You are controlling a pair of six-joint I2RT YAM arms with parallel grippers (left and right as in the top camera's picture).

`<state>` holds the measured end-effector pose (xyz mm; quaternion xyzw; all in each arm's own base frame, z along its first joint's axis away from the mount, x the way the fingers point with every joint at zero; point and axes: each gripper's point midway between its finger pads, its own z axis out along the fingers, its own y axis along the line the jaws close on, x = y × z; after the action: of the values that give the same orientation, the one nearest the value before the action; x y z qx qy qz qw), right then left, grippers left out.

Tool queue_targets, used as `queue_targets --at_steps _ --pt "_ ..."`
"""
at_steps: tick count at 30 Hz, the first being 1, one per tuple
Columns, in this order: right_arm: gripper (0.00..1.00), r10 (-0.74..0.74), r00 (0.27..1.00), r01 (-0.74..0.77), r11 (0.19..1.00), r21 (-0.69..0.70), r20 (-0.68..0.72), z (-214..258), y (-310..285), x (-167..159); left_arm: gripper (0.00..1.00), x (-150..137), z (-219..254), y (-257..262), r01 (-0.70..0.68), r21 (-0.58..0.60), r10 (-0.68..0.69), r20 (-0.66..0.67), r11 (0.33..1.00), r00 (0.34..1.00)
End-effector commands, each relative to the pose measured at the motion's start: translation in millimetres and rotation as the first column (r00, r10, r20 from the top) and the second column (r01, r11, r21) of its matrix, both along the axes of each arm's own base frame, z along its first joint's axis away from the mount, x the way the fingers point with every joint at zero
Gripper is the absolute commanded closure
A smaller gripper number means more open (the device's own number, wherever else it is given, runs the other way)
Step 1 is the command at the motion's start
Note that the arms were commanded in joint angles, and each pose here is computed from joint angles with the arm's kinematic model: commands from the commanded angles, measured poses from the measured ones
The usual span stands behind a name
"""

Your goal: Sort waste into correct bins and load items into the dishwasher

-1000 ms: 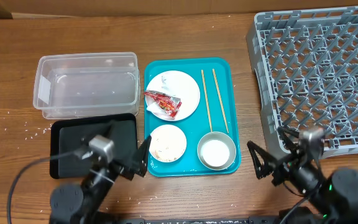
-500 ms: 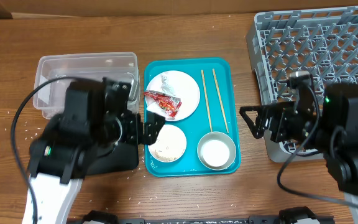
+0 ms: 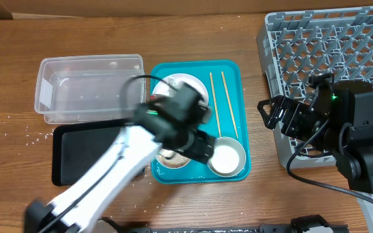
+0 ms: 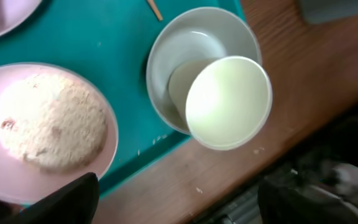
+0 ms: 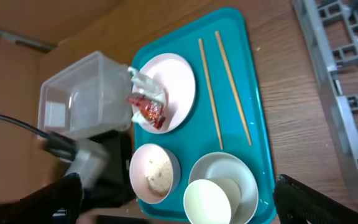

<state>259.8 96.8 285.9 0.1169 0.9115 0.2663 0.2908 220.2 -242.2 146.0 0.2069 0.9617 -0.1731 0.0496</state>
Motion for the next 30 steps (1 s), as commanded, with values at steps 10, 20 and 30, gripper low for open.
queue_targets --at_steps 10,20,30 --pt "0.0 -0.067 0.998 0.067 0.998 0.008 0.019 11.4 -7.1 2.4 0.57 9.9 -83.2 -41.4 0.014 0.112 -0.006 -0.071 0.994 0.997" --pt "0.0 -0.067 0.998 0.067 0.998 0.008 0.019 11.4 -7.1 2.4 0.96 13.0 -63.1 -39.7 0.007 0.1 0.0 -0.063 0.995 0.998" --pt "0.01 -0.012 0.999 0.011 1.0 0.004 0.049 14.9 -1.6 2.7 0.96 47.7 100.7 -43.5 0.059 -0.566 -0.114 -0.063 0.822 0.992"
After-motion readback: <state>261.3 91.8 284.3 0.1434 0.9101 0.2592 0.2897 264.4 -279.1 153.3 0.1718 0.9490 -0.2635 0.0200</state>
